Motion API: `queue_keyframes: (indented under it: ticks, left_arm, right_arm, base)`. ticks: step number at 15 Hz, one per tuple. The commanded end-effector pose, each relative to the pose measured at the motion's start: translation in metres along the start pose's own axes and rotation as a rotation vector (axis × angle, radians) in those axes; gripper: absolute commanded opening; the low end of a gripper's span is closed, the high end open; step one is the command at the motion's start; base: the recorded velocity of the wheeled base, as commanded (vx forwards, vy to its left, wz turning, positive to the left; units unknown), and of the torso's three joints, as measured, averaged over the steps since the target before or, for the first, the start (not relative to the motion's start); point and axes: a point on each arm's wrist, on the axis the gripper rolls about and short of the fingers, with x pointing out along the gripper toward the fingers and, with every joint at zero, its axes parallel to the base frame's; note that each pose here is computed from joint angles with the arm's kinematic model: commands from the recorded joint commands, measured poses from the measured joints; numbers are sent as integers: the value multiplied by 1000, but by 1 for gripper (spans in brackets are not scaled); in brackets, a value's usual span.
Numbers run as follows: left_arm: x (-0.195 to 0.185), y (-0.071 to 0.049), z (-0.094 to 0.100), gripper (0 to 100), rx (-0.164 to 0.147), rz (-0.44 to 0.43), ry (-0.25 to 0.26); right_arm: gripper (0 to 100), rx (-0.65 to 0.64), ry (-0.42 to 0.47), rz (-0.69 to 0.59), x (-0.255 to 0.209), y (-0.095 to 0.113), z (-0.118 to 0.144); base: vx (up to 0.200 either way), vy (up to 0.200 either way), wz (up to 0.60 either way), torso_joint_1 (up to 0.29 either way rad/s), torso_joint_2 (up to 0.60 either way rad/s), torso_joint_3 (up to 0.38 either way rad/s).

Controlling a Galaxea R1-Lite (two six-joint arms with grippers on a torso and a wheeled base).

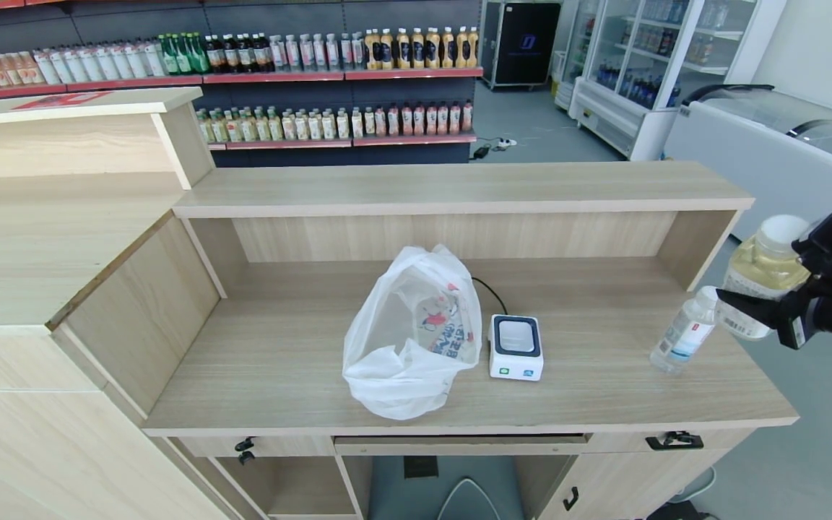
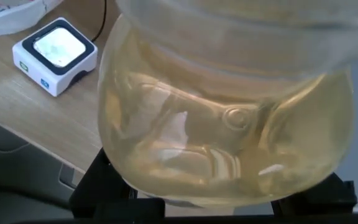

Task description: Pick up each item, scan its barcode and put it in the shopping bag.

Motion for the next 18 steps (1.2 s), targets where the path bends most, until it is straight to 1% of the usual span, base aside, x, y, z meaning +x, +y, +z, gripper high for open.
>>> queue_keyframes:
  ticks: [1, 3, 5, 8, 9, 10, 11, 12, 13, 16, 18]
  left_arm:
    - [0, 0, 0, 0, 0, 2, 0]
    - [0, 0, 0, 0, 0, 2, 0]
    - [0, 0, 0, 0, 0, 2, 0]
    - [0, 0, 0, 0, 0, 2, 0]
    - [0, 0, 0, 0, 0, 2, 0]
    - [0, 0, 0, 0, 0, 2, 0]
    - [0, 0, 0, 0, 0, 2, 0]
    - [0, 0, 0, 0, 0, 2, 0]
    - [0, 0, 0, 0, 0, 2, 0]
    - [0, 0, 0, 0, 0, 2, 0]
    - [0, 0, 0, 0, 0, 2, 0]
  right_arm:
    - [0, -3, 4, -11, 3, -1, -1]
    - [0, -4, 2, -7, 6, -2, -3]
    - [0, 1, 11, 5, 16, -4, -8]
    - [0, -9, 30, 33, 31, -3, -24]
    - [0, -15, 2, 50, 39, -4, -27]
    - [0, -26, -52, 85, 48, -5, -30]
    - [0, -61, -82, 108, 56, -5, -33]
    - [0, -117, -95, 122, 63, -4, -35]
    - [0, -130, -102, 142, 69, -2, -40]
    - [0, -116, -109, 181, 80, 3, -53]
    - [0, -128, -141, 185, 94, 6, -65]
  base:
    - [0, 0, 600, -2, 2, -2]
    - [0, 0, 600, 2, 5, 2]
    - [0, 0, 0, 0, 0, 0]
    - [0, 0, 0, 0, 0, 0]
    - [0, 0, 0, 0, 0, 0]
    - [0, 0, 0, 0, 0, 0]
    - [0, 0, 0, 0, 0, 0]
    - [0, 0, 0, 0, 0, 0]
    - [0, 0, 0, 0, 0, 0]
    - [0, 0, 0, 0, 0, 0]
    - [0, 0, 0, 0, 0, 0]
